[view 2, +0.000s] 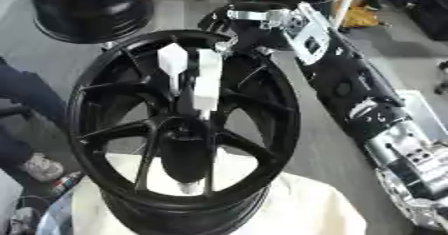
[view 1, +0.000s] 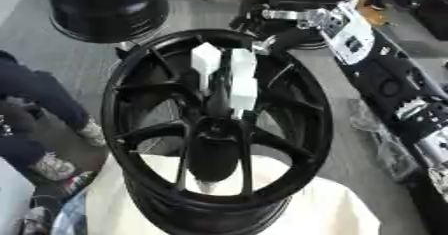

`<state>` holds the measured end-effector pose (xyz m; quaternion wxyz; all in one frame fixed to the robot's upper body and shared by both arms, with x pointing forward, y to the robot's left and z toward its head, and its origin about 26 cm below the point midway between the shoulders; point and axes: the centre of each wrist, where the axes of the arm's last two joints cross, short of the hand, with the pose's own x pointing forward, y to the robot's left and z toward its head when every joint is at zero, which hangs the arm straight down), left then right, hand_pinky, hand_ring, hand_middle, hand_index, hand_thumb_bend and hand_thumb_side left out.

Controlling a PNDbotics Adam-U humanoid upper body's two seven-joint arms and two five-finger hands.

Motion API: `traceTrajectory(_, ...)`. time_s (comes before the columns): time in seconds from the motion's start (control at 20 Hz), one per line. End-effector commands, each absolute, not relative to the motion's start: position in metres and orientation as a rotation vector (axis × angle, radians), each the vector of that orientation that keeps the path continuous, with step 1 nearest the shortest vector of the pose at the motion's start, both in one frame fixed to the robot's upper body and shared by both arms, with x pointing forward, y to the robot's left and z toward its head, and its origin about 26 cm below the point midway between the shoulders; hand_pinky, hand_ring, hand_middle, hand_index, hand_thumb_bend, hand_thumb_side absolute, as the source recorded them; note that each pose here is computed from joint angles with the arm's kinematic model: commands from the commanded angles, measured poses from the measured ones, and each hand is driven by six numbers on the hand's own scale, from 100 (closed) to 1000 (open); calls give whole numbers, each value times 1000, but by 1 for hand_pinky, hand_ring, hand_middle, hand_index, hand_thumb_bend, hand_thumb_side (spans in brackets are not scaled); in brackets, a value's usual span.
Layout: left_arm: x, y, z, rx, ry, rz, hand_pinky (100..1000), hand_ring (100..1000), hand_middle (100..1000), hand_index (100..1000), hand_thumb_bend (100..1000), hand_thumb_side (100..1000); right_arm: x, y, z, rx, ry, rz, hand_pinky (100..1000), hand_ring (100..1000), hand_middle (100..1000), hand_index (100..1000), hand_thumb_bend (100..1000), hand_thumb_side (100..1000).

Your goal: Pull the pin out of the wheel hub.

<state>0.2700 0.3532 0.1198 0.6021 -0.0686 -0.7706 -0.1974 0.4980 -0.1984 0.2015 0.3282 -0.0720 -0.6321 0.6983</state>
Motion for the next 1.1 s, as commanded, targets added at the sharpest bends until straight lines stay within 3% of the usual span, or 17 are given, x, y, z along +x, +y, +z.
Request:
traceTrajectory(0.05,271,353,130,-149,-1810,-493,716,618,588,680,100,872,500,-202,215,-122,-1541,2265,862,869,856,931,100,673)
traceTrajectory(1.1,271,355,131,-137,-1805,-493,717,622,589,681,100,872,487,-212,226,-133,-1556,2451,861,865,848,931,100,731)
